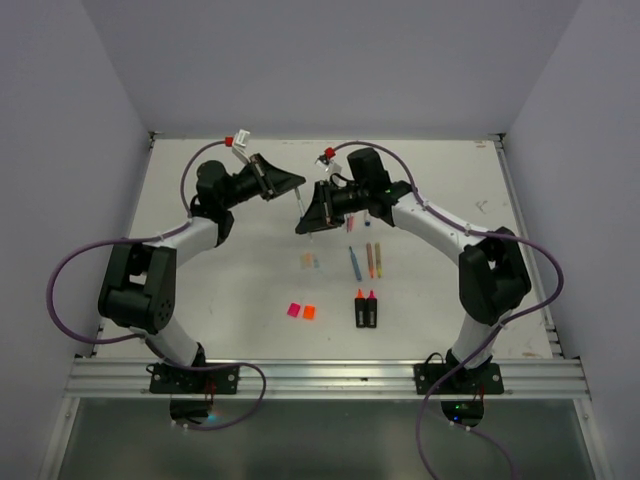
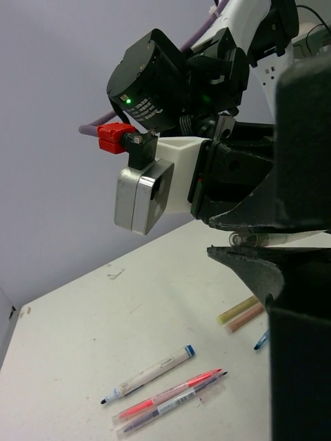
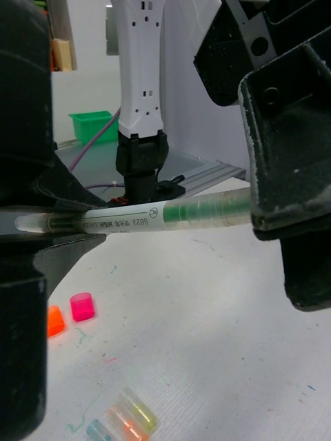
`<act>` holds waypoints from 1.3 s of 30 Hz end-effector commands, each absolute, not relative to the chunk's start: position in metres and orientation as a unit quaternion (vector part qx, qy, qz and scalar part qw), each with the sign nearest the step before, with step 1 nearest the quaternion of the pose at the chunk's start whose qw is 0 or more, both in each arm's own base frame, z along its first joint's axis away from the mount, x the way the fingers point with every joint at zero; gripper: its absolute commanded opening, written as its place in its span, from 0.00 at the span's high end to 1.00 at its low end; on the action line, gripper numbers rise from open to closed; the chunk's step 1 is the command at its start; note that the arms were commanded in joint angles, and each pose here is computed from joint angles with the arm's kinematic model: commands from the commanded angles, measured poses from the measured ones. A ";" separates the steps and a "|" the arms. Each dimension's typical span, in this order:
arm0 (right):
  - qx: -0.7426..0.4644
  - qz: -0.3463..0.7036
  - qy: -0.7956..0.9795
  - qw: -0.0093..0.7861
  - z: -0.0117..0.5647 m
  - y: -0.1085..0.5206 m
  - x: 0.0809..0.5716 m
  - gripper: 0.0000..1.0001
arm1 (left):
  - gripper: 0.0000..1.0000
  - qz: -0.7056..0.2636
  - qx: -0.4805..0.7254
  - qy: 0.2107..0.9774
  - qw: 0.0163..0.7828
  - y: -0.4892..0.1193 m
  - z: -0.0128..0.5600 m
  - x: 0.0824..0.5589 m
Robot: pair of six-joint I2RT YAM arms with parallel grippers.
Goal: Open the pen caps
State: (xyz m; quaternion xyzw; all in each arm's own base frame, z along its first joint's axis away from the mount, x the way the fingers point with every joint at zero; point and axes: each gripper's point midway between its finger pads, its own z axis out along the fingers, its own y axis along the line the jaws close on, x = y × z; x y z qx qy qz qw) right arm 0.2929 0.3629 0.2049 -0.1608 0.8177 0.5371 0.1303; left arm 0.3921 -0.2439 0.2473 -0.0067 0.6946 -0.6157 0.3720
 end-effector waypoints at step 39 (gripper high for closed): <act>-0.115 0.430 0.877 0.181 0.173 0.294 0.320 1.00 | 1.00 -0.466 -0.034 0.767 0.441 -0.175 0.220 0.446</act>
